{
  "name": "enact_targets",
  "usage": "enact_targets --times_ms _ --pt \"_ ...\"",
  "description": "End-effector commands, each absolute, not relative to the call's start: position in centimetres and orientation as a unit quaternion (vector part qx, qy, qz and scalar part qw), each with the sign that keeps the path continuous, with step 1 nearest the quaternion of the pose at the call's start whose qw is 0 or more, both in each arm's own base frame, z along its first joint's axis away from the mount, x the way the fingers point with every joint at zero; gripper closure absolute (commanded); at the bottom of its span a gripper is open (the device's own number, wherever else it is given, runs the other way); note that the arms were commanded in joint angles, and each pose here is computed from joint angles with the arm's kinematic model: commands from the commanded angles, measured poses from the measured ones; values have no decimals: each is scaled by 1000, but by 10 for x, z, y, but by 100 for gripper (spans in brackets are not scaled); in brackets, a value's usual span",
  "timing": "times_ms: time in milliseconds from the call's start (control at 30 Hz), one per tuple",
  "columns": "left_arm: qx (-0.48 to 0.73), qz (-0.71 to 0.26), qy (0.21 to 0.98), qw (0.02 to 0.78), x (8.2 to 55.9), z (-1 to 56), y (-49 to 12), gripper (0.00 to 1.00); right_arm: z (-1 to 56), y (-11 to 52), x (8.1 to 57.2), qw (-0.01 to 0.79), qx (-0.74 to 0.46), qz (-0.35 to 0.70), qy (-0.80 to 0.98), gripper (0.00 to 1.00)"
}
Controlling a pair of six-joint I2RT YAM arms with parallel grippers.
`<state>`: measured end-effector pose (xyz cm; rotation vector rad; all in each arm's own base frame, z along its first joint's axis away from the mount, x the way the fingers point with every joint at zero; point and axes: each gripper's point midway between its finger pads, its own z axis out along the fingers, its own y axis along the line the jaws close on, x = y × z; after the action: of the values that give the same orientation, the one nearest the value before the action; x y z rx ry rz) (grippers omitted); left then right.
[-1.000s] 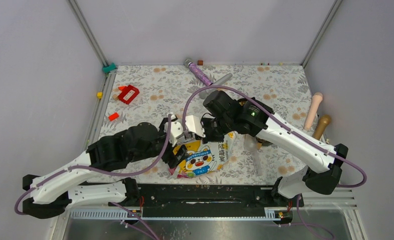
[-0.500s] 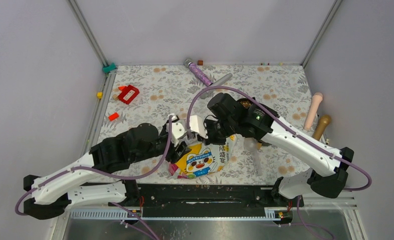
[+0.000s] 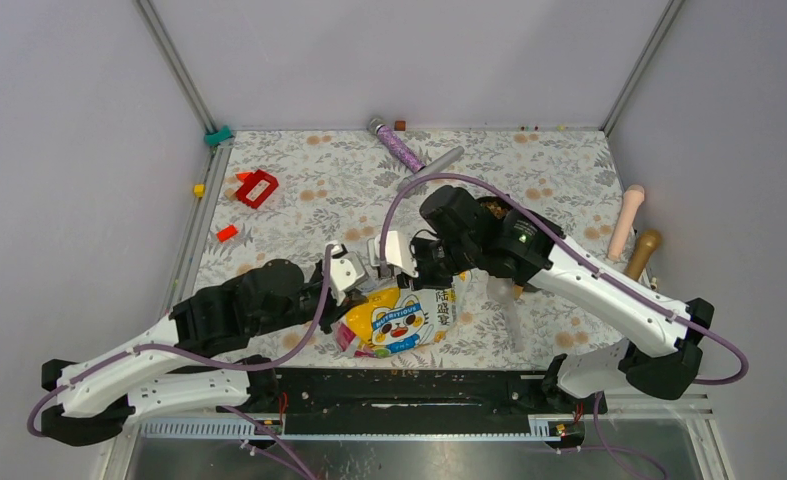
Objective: Serve the pet food
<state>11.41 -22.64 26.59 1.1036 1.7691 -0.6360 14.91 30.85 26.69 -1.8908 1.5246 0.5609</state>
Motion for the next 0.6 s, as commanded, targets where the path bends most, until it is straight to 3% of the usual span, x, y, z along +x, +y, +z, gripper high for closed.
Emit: enact_targets --times_ms 0,133,333,433,467,567 --pt "460 -281 705 460 103 266 -223 100 292 300 148 348 -751 193 527 61" --pt "460 -286 698 468 101 271 -220 100 281 294 158 332 -764 155 531 51" --pt "456 -283 701 471 102 269 -218 100 268 284 161 291 -786 129 531 51" --pt "453 -283 700 475 103 271 -217 100 266 282 164 289 -785 118 536 57" --pt "451 -282 700 477 103 272 -216 100 267 280 165 291 -785 113 536 60" --pt "448 -284 697 482 103 275 -214 100 269 276 164 294 -788 111 530 100"
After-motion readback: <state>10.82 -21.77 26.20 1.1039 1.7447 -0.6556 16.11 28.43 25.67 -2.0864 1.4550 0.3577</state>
